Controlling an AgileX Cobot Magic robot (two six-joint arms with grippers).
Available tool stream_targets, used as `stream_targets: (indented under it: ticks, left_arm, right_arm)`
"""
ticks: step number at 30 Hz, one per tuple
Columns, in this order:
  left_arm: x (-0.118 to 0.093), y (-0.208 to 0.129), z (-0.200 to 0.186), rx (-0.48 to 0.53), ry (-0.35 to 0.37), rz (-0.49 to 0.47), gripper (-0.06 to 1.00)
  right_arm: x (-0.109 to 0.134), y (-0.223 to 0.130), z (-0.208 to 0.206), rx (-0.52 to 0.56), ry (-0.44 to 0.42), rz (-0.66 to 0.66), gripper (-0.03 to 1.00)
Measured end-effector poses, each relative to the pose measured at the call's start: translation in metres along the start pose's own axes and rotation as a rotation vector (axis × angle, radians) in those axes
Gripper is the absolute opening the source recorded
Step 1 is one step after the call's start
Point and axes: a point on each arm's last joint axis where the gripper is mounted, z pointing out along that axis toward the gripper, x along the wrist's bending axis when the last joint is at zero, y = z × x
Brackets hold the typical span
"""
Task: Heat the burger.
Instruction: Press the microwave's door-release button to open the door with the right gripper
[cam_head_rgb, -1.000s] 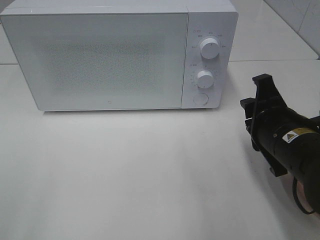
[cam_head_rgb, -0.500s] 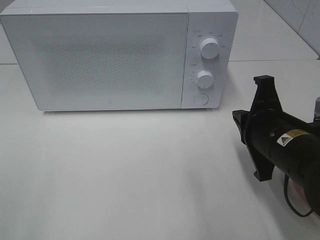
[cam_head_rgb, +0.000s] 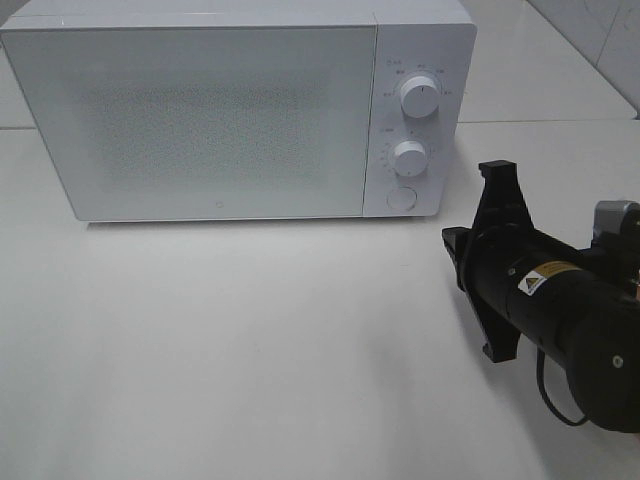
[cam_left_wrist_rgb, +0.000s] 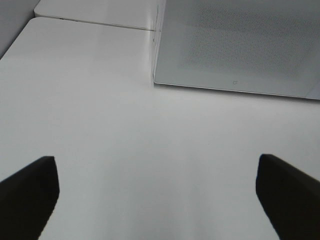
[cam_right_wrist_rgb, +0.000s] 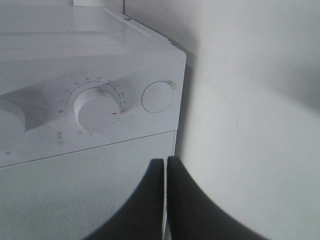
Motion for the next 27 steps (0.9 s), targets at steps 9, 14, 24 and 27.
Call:
stream_targets:
  ticks: [9,14,24,27]
  left_arm:
    - [0.0,0.0,0.0,0.0,0.0,0.0,0.99]
    - [0.0,0.0,0.0,0.0,0.0,0.0,0.99]
    - [0.0,0.0,0.0,0.0,0.0,0.0,0.99]
    - [0.0,0.0,0.0,0.0,0.0,0.0,0.99]
  right_arm:
    - [0.0,-0.011,0.02,0.002,0.001,0.009,0.0]
    - [-0.002,-0.017,0.033,0.0,-0.005,0.015,0.0]
    - [0.002,-0.011,0.064,-0.025,0.0,0.044,0.0]
    - [0.002,-0.007,0.072,-0.037,0.001,0.058,0.0]
